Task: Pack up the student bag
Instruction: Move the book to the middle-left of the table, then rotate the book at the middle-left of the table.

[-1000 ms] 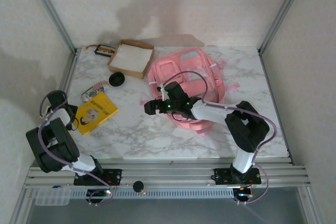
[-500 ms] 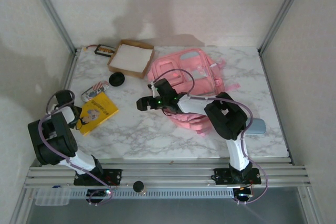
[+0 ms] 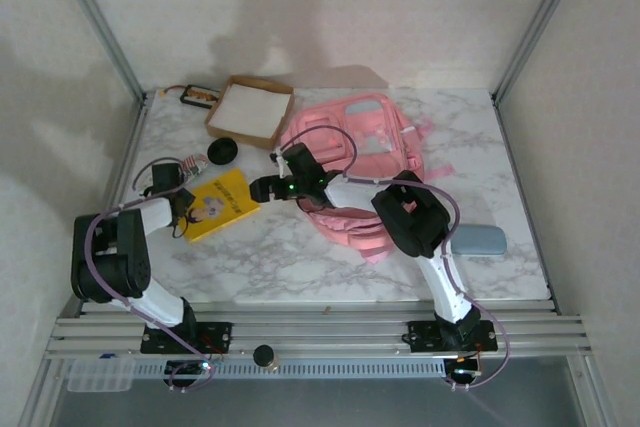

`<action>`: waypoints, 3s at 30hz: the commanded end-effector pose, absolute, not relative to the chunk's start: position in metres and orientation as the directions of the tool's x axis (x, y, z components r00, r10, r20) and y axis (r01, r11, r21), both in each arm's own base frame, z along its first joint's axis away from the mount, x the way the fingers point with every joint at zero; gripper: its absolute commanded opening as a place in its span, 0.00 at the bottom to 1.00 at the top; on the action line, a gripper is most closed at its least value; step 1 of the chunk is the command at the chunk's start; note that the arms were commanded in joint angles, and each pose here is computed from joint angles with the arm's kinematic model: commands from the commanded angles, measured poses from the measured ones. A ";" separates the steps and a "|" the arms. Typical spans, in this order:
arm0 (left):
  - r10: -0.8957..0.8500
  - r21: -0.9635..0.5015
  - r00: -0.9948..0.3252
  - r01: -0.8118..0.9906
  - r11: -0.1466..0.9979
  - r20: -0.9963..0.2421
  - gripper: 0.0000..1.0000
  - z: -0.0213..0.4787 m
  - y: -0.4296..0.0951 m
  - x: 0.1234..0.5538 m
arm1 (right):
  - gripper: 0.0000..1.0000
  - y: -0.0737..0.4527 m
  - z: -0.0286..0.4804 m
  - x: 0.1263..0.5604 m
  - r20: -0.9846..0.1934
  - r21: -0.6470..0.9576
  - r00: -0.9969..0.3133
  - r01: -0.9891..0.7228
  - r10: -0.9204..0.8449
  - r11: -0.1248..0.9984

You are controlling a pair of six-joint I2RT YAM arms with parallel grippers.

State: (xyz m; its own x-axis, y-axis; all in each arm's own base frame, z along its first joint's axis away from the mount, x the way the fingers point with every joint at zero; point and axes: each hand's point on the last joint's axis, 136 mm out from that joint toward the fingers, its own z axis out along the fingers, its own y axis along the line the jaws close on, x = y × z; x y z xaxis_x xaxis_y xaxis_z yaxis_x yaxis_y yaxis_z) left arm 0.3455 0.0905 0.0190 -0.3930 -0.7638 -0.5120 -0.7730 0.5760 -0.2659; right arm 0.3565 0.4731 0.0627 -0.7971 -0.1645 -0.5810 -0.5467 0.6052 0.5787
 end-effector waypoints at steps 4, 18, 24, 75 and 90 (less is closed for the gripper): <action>-0.691 -0.247 -0.633 -0.649 0.719 -0.349 0.47 -0.009 0.019 0.339 | 0.89 0.477 0.055 0.360 -0.571 0.543 -0.798 -0.543 -0.193 0.640; -0.561 -0.122 -0.703 -0.572 0.811 -0.436 0.49 0.001 0.017 0.357 | 0.90 0.471 0.045 0.389 -0.567 0.465 -0.806 -0.485 -0.172 0.741; -0.561 -0.146 -0.699 -0.561 0.815 -0.443 0.50 0.002 0.014 0.370 | 0.90 0.480 0.030 0.388 -0.549 0.469 -0.813 -0.493 -0.196 0.732; -0.804 -0.584 -0.556 -0.588 0.560 -0.212 0.61 0.026 -0.023 0.280 | 0.64 0.511 0.050 0.255 -0.392 0.627 -0.771 -0.623 -0.501 0.468; -0.772 -0.572 -0.597 -0.562 0.597 -0.218 0.56 0.025 -0.028 0.281 | 0.44 0.508 0.084 0.226 -0.358 0.748 -0.796 -0.557 -0.488 0.362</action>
State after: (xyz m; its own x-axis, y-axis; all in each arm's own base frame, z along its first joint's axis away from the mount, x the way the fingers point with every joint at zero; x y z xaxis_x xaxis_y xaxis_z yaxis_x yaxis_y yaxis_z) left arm 0.2567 0.0143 0.0170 -0.5118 -0.8070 -0.2948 -0.7012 0.5906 -0.3994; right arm 0.2406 0.4997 0.0568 -0.8063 -0.4805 -0.3450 -0.5628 0.4437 0.6974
